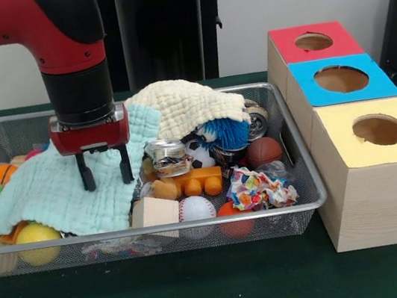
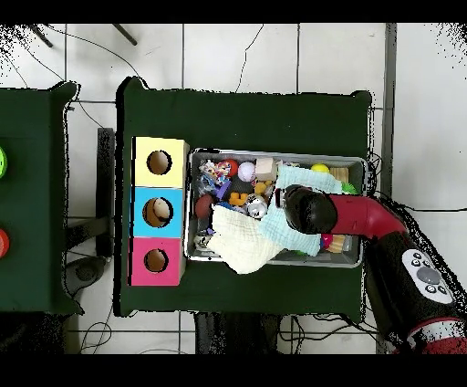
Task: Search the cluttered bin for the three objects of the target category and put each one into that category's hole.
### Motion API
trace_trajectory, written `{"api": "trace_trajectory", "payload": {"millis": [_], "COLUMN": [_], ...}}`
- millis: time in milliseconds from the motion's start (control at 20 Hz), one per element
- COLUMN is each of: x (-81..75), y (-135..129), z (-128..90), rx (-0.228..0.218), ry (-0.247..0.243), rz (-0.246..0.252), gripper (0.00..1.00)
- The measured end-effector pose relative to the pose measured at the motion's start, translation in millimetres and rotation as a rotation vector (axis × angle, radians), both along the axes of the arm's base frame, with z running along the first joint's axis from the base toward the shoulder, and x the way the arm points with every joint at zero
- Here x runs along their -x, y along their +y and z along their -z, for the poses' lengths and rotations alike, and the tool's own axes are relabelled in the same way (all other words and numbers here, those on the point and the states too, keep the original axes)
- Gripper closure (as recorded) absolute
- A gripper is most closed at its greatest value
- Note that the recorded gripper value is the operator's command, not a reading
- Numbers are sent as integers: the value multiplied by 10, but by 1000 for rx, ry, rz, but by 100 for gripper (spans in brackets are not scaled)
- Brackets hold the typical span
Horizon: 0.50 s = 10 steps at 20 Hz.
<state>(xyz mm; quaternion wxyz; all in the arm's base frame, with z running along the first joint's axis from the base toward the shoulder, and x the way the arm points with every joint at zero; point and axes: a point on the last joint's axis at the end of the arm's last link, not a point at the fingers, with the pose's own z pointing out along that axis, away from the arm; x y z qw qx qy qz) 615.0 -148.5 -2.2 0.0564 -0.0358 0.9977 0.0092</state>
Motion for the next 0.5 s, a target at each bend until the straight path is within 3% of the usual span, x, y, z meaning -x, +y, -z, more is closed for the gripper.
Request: {"api": "trace_trajectory", "payload": {"millis": [500], "x": [11], "y": [13], "z": [4], "rx": [-1], "ry": [2], "rz": [-2], "gripper": [0]}}
